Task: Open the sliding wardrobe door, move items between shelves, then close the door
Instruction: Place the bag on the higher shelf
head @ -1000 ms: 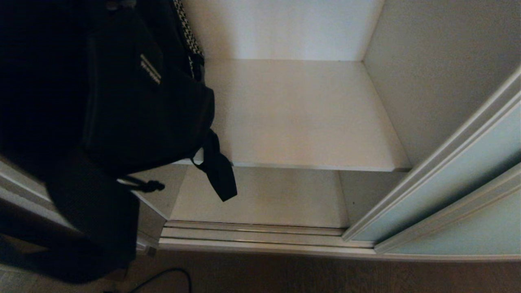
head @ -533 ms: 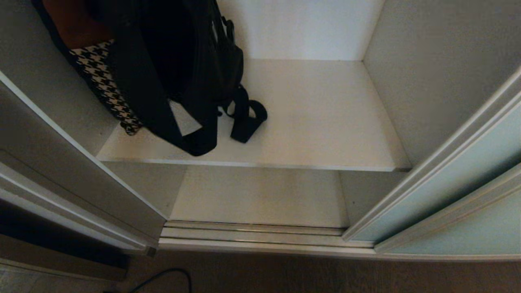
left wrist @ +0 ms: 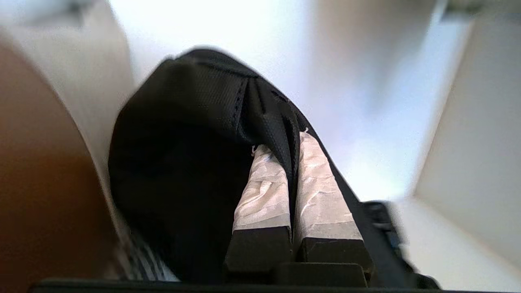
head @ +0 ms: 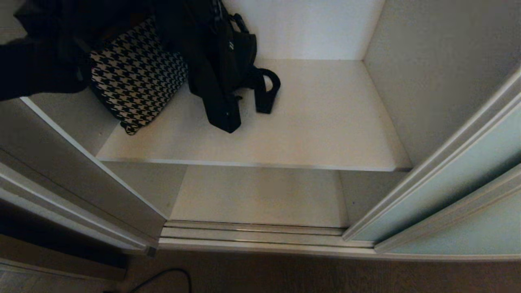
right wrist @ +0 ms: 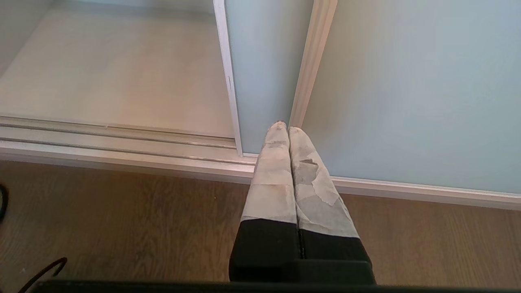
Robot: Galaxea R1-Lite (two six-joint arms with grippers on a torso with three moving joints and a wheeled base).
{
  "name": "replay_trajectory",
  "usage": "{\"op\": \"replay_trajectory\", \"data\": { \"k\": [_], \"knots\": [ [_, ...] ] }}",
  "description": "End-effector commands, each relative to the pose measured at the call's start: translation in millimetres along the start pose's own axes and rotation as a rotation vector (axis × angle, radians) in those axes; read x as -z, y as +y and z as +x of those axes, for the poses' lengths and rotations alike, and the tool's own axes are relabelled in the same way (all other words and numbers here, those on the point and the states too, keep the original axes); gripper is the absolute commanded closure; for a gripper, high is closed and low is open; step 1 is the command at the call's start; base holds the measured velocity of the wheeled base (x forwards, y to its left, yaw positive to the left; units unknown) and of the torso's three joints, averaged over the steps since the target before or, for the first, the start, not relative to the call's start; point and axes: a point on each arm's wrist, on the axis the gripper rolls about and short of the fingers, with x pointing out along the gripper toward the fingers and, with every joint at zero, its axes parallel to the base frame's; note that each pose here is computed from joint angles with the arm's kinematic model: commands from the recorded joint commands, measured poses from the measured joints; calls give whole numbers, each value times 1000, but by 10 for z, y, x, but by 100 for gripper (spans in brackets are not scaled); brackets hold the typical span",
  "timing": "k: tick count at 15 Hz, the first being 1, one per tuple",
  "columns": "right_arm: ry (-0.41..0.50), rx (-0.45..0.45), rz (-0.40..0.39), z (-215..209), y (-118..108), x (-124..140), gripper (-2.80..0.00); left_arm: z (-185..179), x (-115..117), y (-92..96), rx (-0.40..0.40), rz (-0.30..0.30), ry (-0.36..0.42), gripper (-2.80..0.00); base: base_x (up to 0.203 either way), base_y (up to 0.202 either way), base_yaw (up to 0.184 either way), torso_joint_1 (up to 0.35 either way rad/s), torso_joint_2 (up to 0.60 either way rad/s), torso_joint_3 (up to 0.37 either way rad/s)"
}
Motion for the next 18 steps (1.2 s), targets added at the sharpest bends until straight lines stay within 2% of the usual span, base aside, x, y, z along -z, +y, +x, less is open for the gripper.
{"op": "replay_trajectory", "data": {
  "k": [1, 3, 5, 6, 8, 10, 13, 16, 18],
  "knots": [
    [-2, 0, 0, -1, 0, 0, 0, 45, 463, -62, -36, -63, 91, 0, 0, 0, 0, 0, 0, 0],
    [-3, 0, 0, -2, 0, 0, 0, 45, 590, -96, -78, -111, 156, 0, 0, 0, 0, 0, 0, 0],
    [0, 0, 0, 0, 0, 4, 0, 26, 655, -97, -89, -117, 191, 0, 0, 0, 0, 0, 0, 0],
    [-2, -1, 0, -1, 0, 4, 0, 34, 618, -92, -108, -111, 180, -280, 0, 0, 0, 0, 0, 0],
    [-3, 0, 0, -1, 0, 0, 0, 32, 486, -89, -116, -104, 166, -280, 0, 0, 0, 0, 0, 0],
    [-3, -1, 0, -2, 0, 0, 0, 9, 317, -88, -119, -76, 192, -280, 0, 0, 0, 0, 0, 0],
    [-2, 0, 0, -1, 0, 0, 0, -78, 71, -70, -113, 42, 251, -280, 0, 0, 0, 0, 0, 0],
    [-3, -2, 0, -2, 0, 1, 0, -169, -98, -90, -110, 120, 268, -280, 0, 0, 0, 0, 0, 0],
    [-3, 0, 0, -2, 0, 0, 0, -230, -45, -91, -98, 177, 371, -280, 0, 0, 0, 0, 0, 0]
  ]
}}
